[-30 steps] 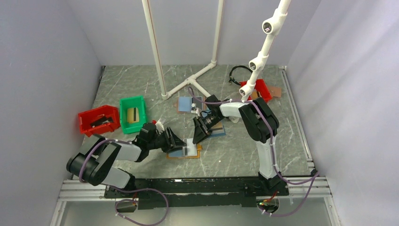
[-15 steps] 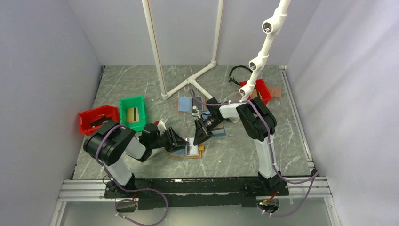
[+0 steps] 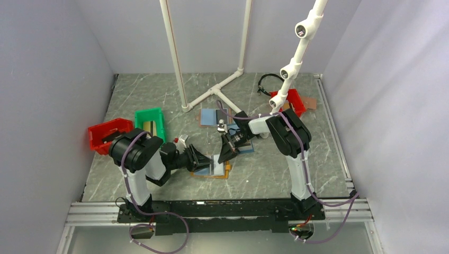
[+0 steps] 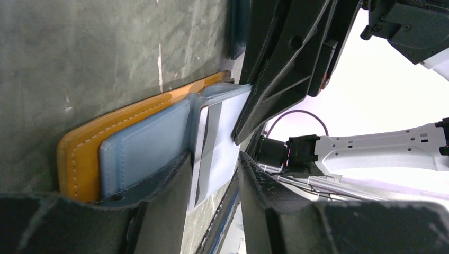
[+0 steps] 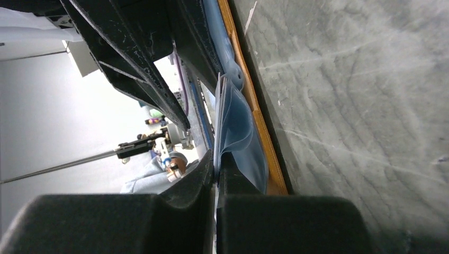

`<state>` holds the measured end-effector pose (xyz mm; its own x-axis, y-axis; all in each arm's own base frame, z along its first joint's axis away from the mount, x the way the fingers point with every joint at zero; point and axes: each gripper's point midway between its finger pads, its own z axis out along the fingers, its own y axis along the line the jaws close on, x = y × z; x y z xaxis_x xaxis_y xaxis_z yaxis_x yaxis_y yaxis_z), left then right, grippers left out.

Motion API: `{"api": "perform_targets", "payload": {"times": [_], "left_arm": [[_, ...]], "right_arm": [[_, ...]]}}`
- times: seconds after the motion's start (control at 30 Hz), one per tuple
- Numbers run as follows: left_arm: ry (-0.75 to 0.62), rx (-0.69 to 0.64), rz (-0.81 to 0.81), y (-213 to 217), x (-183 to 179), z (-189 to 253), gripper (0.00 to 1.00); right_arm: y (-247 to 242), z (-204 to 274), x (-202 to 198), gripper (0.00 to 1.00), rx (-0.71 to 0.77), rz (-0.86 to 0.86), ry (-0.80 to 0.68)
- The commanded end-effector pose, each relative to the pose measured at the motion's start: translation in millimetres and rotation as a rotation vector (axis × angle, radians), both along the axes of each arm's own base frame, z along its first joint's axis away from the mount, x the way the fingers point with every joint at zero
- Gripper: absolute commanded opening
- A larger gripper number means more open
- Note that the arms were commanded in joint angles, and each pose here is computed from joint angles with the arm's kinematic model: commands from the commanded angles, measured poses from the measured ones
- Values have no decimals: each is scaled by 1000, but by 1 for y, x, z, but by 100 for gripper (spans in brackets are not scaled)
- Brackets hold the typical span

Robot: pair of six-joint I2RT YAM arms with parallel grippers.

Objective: Take the credit cards out of the card holder
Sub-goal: Remove the credit card from the card holder.

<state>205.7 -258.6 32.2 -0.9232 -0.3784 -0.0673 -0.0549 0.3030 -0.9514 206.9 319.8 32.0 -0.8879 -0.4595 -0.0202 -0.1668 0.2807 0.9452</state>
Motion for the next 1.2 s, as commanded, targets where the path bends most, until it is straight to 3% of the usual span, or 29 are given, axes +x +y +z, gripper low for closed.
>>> {"api": "perform_targets", "payload": {"times": [0.0,0.13,0.33,0.5,0.63,0.77,0.9,1.17], "left_arm": [[-65,-36,-14,-8,1,11,44],[-84,-61,-34,-15,3,19,33],[-113,-97,-61,-24,5,30,1],[-112,-99,-59,-23,3,29,0],[-103,-78,-53,-19,0,21,0],[-90,-41,-57,-15,-5,7,0],[-86,-24,-61,-9,-11,-3,0],[-128,-10,-73,3,-19,0,0]], "right_arm": [[7,13,-3,0,95,19,15],[6,4,-2,0,57,9,11],[4,-8,-1,0,-9,2,-15],[3,-9,1,13,-23,10,-46],[0,-6,6,36,-35,35,-115],[-3,1,14,53,-41,64,-225],[-8,6,20,63,-62,89,-315],[-18,13,29,72,-92,143,-466]]}}
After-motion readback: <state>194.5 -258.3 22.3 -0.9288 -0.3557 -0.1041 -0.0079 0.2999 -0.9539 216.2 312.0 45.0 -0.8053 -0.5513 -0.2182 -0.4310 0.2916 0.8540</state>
